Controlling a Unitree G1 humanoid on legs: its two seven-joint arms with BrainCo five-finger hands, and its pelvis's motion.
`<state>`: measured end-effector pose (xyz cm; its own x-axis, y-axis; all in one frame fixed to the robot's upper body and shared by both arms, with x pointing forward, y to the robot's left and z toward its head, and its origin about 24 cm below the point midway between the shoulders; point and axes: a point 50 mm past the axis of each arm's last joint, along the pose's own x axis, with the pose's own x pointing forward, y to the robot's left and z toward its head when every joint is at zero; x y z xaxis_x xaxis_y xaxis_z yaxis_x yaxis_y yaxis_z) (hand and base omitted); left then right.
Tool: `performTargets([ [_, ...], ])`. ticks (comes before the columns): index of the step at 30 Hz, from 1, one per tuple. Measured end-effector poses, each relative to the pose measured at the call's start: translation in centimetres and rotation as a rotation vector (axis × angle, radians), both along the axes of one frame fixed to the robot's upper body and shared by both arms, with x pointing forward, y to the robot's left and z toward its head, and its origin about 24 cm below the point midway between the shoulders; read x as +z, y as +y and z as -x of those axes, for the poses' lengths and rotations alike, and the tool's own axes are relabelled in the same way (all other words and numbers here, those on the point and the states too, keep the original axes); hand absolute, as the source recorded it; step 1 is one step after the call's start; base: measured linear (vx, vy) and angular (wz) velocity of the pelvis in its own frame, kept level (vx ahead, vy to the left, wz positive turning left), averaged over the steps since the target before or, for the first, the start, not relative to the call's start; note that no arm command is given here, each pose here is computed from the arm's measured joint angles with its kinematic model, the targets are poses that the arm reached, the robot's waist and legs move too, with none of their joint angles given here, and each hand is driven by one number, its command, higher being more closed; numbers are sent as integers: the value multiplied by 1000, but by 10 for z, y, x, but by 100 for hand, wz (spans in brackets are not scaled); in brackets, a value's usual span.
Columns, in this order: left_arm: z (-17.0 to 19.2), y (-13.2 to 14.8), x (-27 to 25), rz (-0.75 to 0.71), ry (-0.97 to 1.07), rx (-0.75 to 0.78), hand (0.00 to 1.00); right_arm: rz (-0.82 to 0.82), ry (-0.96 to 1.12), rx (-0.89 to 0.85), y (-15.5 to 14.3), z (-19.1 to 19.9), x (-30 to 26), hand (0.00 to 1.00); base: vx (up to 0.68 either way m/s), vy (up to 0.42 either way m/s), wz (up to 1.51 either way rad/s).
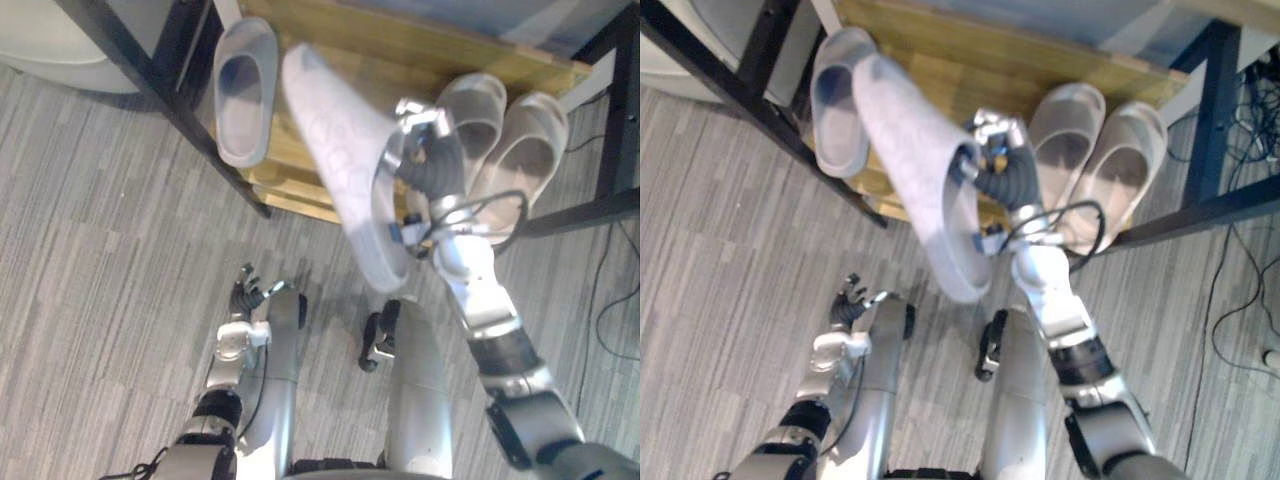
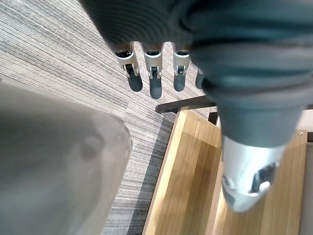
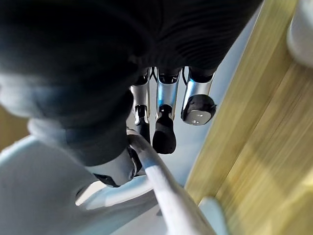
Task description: Organize the slippers on the shoe rack
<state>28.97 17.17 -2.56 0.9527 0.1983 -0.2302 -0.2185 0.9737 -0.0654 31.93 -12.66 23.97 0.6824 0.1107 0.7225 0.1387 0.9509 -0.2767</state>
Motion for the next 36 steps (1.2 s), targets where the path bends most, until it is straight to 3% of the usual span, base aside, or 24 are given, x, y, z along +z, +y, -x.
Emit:
performTargets([
  [8, -1, 15, -3, 29, 28, 99, 0, -167, -30, -217, -26, -31, 36, 100, 24, -34, 8],
  [13, 25, 28, -35, 16, 192, 159, 0, -218, -7, -233, -23, -45, 48, 100, 3, -6, 1],
  [23, 33, 27, -45, 11, 249, 159, 0, -232, 77, -240, -19, -66, 54, 100, 0, 0, 0],
  [24, 33, 27, -47, 10, 256, 163, 0, -230, 86, -242, -18, -67, 53, 0, 0, 0, 0],
  [36, 38, 23, -53, 28, 292, 182, 0, -273, 194, -220, 1, -78, 36, 0, 8, -10, 3],
])
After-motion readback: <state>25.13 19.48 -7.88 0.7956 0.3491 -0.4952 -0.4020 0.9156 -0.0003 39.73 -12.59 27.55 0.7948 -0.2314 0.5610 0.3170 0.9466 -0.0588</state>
